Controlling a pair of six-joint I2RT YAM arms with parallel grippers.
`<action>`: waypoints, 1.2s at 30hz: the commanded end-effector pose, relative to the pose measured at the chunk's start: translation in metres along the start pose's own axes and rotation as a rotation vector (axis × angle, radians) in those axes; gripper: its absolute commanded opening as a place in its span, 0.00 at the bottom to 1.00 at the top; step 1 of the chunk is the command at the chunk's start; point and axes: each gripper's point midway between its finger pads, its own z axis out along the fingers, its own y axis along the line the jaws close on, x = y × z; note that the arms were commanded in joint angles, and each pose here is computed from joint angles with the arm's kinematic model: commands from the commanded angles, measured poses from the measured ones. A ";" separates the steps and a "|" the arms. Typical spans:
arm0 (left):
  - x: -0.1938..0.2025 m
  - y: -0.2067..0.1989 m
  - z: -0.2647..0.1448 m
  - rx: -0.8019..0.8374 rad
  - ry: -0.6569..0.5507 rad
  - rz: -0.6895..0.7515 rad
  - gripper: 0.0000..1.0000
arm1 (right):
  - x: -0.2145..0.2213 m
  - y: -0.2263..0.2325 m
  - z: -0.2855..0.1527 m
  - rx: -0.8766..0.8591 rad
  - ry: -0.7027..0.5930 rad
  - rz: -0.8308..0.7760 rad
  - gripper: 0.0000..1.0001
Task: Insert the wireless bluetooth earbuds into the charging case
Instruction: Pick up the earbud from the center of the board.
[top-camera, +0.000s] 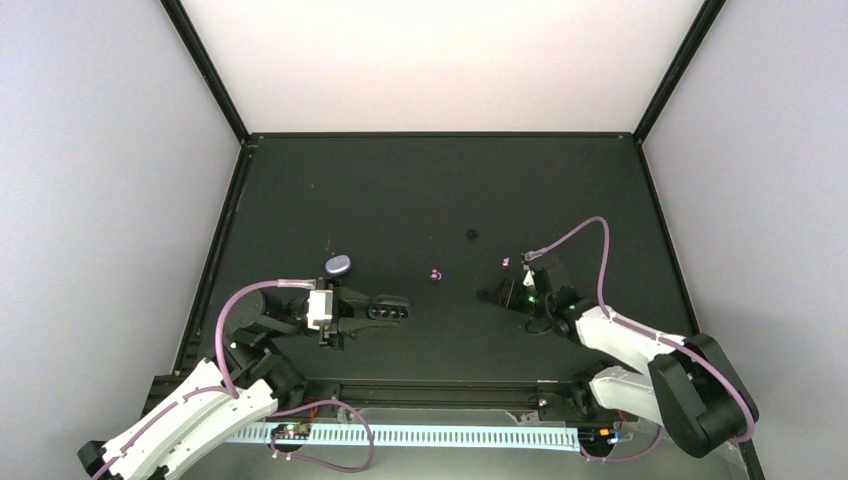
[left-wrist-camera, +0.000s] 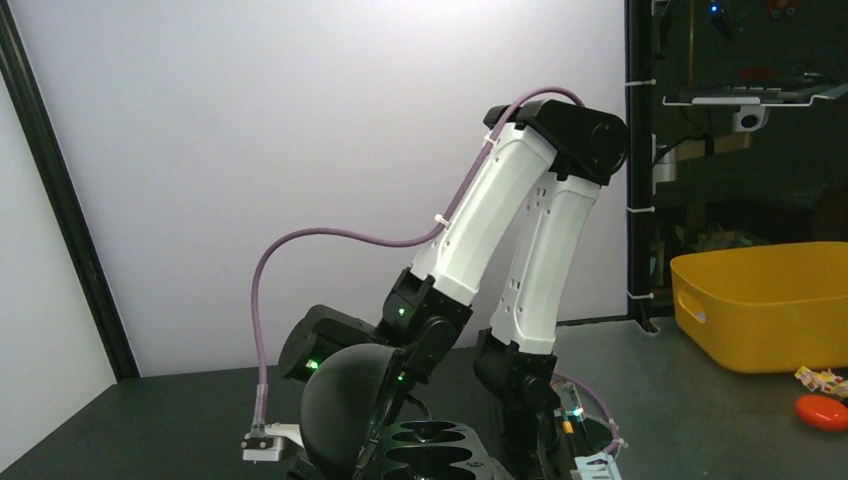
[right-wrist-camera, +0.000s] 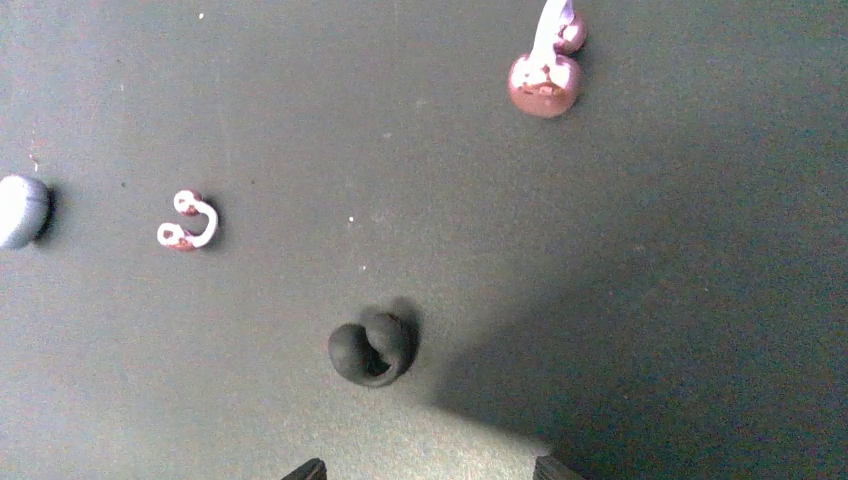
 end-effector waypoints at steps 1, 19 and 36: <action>-0.007 -0.002 -0.001 0.005 -0.013 0.023 0.02 | -0.018 0.011 0.004 -0.028 -0.064 0.019 0.51; -0.006 -0.002 -0.001 0.005 -0.012 0.023 0.02 | -0.022 0.029 0.037 -0.079 0.032 -0.033 0.46; -0.004 0.000 0.000 0.002 -0.006 0.020 0.02 | -0.023 0.054 0.058 -0.164 0.130 -0.101 0.44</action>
